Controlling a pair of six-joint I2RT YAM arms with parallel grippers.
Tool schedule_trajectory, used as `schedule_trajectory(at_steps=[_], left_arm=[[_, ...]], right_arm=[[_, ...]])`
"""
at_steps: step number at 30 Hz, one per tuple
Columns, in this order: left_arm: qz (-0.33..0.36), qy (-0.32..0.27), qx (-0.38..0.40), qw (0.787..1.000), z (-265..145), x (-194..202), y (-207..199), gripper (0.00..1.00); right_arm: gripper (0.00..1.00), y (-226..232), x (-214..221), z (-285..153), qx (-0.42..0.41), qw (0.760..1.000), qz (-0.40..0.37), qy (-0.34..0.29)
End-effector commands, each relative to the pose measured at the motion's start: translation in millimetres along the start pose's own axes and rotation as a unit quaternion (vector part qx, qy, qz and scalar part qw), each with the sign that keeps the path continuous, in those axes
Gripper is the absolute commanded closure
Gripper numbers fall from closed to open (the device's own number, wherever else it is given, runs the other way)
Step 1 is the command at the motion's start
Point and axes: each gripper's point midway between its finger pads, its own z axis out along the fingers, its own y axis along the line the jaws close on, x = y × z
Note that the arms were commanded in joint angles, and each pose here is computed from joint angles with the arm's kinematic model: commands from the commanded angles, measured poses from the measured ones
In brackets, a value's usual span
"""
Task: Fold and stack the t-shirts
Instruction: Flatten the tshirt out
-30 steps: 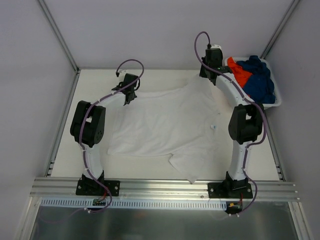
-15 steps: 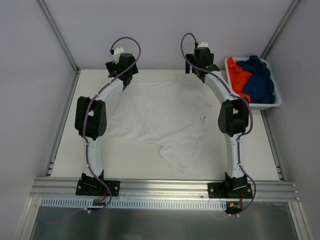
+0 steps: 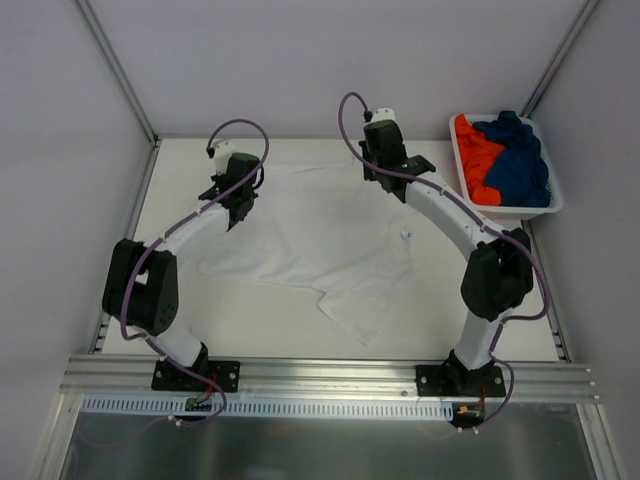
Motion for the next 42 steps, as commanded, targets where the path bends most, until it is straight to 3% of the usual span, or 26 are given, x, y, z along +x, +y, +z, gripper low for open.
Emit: schedule_trajectory(at_steps=[1,5,17,30,42], left_arm=[[-0.038,0.045,-0.008,0.998,-34.1,39.6,20.4,1.0],[-0.011,0.075,-0.001,0.997,-59.7,62.8,26.5,1.0],[0.045,0.174,-0.009,0.984,-77.2,137.3,38.3,1.0],[0.076,0.248,-0.051,0.964,-80.8,198.0,63.2,1.0],[0.097,0.286,-0.044,0.952,-106.2,232.1,67.8,1.0]], right_arm=[[1.0,9.5,24.9,-45.0,-0.014,0.999,0.037,0.023],[0.99,34.1,76.4,-71.4,-0.041,0.996,0.041,0.068],[1.0,64.4,215.9,-101.8,-0.027,0.98,0.037,0.195],[1.0,73.7,297.8,-127.3,0.029,0.963,-0.002,0.268],[0.99,31.5,337.0,-163.1,0.127,0.949,-0.053,0.284]])
